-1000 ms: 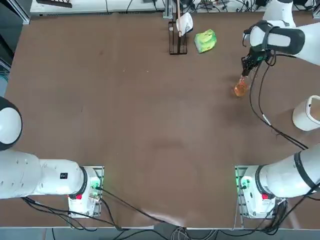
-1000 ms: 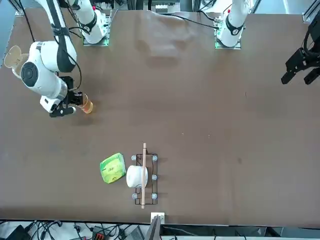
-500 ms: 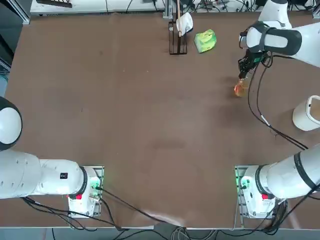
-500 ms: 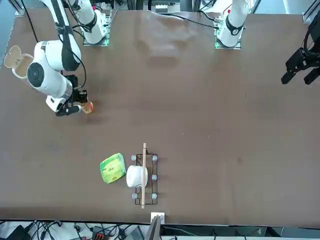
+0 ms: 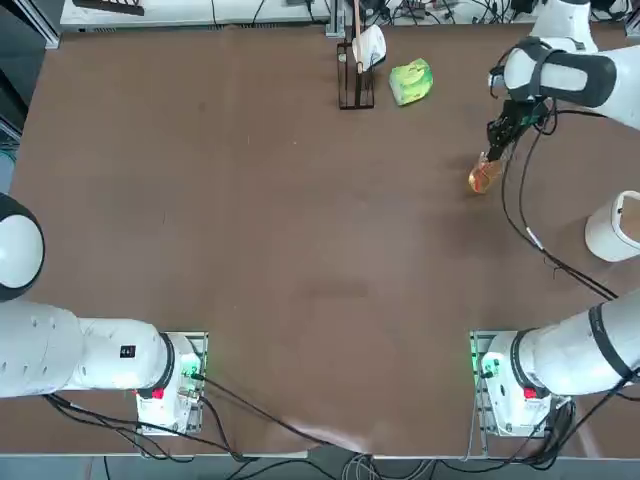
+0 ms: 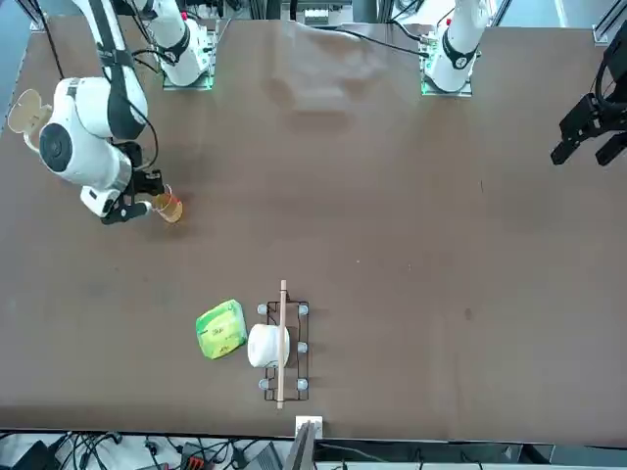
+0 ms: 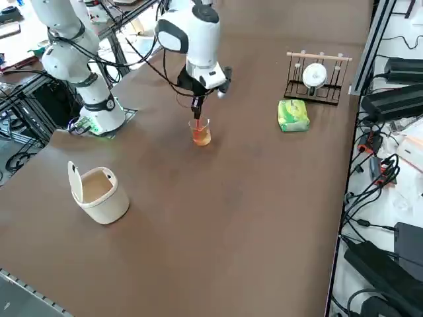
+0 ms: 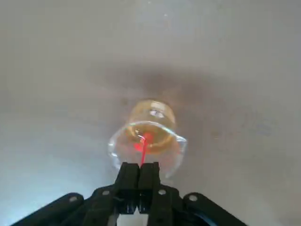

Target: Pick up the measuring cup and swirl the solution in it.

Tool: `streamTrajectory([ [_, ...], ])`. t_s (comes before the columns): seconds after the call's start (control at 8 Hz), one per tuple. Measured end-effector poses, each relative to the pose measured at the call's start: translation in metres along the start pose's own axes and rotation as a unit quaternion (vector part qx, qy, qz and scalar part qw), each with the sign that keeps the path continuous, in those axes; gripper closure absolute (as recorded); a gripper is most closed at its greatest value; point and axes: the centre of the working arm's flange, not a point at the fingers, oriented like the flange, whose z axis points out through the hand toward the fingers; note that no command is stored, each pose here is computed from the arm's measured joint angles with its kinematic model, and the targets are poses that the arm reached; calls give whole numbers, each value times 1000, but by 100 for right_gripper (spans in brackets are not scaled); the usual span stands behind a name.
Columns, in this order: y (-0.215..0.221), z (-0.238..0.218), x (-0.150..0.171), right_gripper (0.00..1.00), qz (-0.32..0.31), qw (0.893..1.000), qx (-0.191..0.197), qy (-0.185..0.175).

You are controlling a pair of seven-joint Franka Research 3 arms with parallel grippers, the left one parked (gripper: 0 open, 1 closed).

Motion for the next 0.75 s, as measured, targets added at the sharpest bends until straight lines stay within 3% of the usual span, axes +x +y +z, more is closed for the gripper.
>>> streamTrajectory([
  [0.25,32,-1,-7,98,-12,1000,4,9],
  [0.75,20,-3,9,98,-7,999,-6,40],
])
